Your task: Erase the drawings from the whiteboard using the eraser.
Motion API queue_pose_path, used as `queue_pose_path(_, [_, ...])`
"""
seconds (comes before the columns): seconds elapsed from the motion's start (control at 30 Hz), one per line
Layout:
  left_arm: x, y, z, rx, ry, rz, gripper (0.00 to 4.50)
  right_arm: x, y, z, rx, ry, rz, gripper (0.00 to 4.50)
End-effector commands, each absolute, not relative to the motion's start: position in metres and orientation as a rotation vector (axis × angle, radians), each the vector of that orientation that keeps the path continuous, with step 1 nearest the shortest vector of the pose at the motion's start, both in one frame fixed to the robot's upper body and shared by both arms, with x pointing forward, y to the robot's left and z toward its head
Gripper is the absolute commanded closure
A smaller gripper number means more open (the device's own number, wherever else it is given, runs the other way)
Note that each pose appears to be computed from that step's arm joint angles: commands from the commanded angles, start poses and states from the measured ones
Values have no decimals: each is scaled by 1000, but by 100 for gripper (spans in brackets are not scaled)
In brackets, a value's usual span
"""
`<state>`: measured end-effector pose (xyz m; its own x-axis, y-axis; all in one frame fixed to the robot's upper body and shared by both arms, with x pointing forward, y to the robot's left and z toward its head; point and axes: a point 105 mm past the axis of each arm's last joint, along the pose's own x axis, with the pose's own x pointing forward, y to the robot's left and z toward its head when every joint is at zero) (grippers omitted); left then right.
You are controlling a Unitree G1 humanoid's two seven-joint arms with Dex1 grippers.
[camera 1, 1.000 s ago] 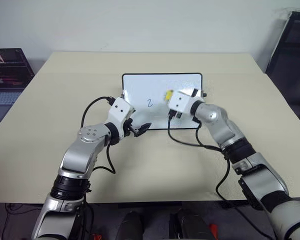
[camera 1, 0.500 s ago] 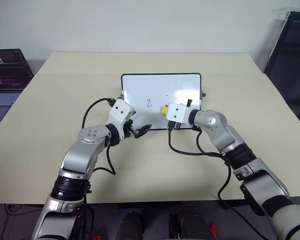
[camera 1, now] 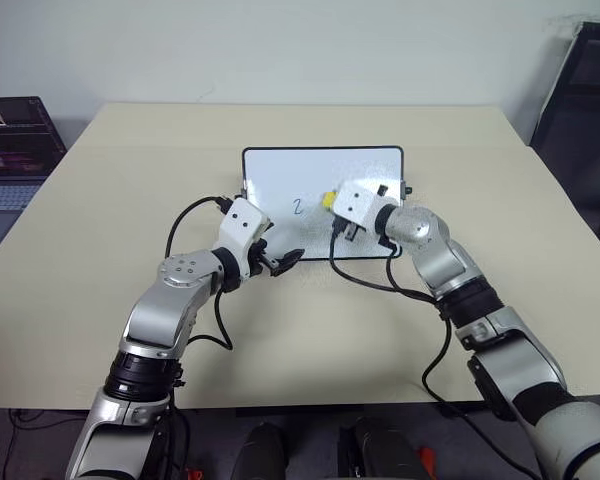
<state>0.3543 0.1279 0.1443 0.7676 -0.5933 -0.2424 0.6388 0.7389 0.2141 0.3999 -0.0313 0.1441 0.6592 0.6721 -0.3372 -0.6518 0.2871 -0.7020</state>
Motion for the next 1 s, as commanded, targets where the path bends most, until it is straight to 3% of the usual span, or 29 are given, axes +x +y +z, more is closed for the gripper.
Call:
queue_pose_path(0.03, [354, 127, 154, 304, 118, -675, 0, 403, -31, 151, -936, -46, 850, 352])
queue_pose_path(0.2, [353, 125, 151, 300, 123, -680, 0, 427, -41, 190, -943, -195, 606, 352])
queue_pose_path(0.3, [353, 126, 150, 299, 124, -680, 0, 434, -48, 194, -944, -193, 562, 352])
queue_pose_path(0.67, [351, 121, 155, 297, 115, -682, 0, 430, -68, 164, -925, -15, 639, 352])
queue_pose_path(0.9, [350, 121, 156, 297, 116, -683, 0, 428, -74, 166, -870, 13, 645, 352])
queue_pose_path(1.0, [350, 120, 156, 295, 116, -683, 0, 433, -61, 187, -836, -77, 601, 352])
